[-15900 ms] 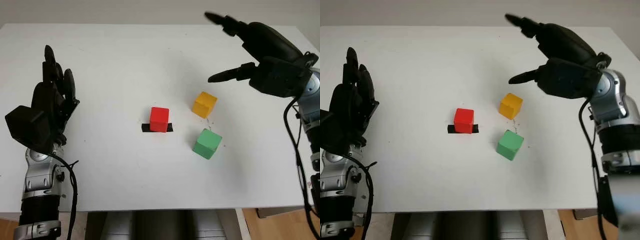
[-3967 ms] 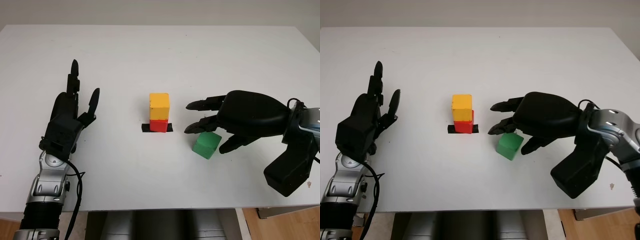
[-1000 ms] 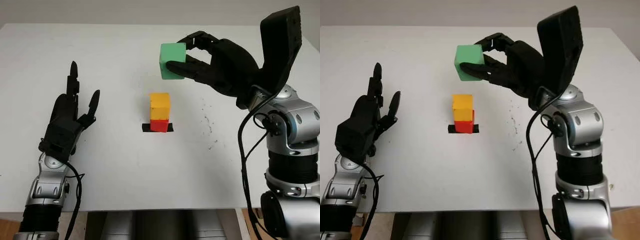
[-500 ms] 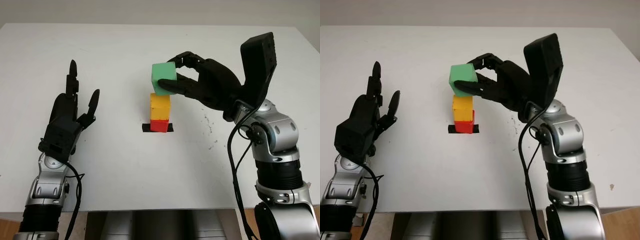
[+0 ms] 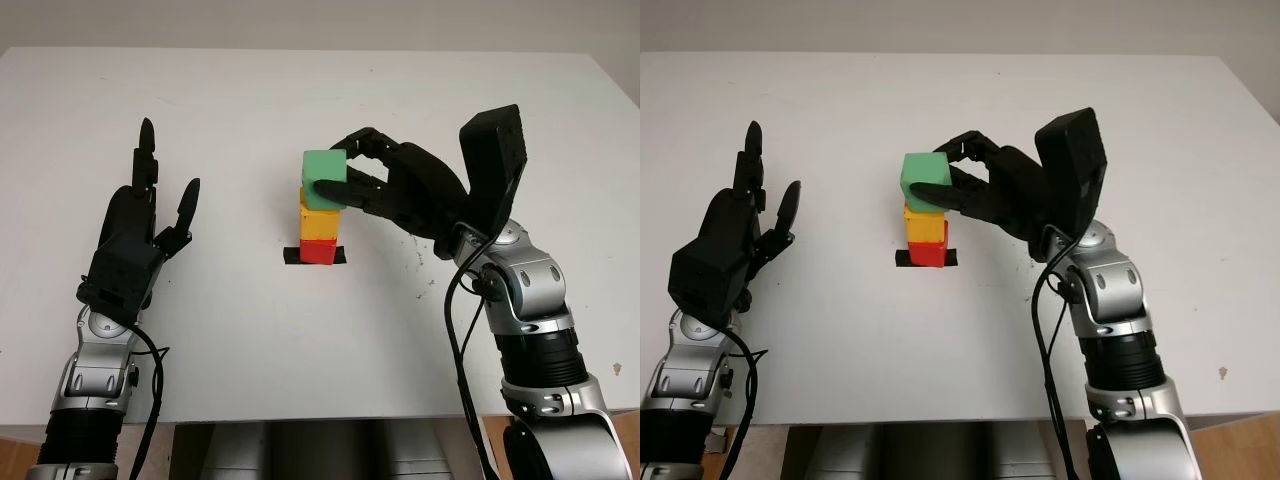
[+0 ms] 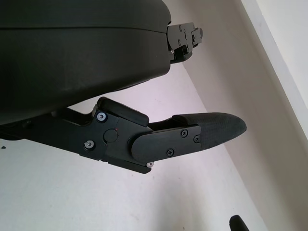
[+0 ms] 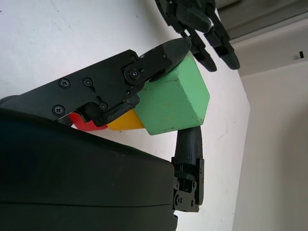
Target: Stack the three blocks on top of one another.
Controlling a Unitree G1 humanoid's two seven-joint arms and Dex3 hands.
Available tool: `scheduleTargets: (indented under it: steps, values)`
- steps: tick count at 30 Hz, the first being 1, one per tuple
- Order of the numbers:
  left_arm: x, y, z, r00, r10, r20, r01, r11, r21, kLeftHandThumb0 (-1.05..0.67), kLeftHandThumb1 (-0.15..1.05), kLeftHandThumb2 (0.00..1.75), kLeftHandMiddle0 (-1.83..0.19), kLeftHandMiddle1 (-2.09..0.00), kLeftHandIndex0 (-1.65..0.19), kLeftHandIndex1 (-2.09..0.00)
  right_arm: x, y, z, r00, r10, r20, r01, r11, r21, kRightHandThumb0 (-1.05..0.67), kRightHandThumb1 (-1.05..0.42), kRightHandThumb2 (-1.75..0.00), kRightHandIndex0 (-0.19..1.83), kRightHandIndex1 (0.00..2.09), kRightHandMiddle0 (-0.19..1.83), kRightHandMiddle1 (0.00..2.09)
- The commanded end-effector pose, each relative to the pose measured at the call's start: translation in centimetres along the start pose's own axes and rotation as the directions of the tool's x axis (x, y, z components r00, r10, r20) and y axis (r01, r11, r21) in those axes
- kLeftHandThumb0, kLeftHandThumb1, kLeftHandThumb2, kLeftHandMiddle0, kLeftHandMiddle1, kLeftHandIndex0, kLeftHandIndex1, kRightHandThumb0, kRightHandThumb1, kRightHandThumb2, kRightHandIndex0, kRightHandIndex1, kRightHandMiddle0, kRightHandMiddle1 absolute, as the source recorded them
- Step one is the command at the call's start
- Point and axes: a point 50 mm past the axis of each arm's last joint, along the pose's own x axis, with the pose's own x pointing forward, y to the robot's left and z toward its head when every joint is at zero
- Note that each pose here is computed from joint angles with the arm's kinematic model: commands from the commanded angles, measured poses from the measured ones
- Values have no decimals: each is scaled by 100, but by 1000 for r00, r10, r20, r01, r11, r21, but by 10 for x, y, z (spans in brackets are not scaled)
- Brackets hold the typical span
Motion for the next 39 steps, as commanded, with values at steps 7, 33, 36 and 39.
scheduleTargets:
  steps: [7, 33, 36, 39]
  values:
    - [-3, 2, -1, 1000, 3, -7, -3, 1000, 8, -78, 105, 60, 19, -1, 19, -4, 0, -1, 4, 999, 10, 35, -13, 998, 68, -48, -102, -5, 23, 6, 17, 194]
    - [-4, 0, -1, 1000, 6, -13, -6, 1000, 6, -75, 105, 60, 19, -1, 19, -4, -3, -2, -1, 1000, 6, 26, -8, 999, 44, -48, -100, -5, 23, 6, 19, 196]
    - [-5, 0, -1, 1000, 8, -13, -8, 1000, 14, -75, 105, 61, 19, -2, 18, -4, -3, -1, -2, 1000, 11, 28, -12, 999, 30, -47, -101, -6, 22, 5, 18, 197]
    - [-5, 0, -1, 1000, 3, -13, -3, 1000, -8, -75, 105, 60, 19, -1, 19, -3, -4, -1, -3, 999, 18, 27, -18, 1000, 16, -47, -101, -6, 21, 5, 16, 196]
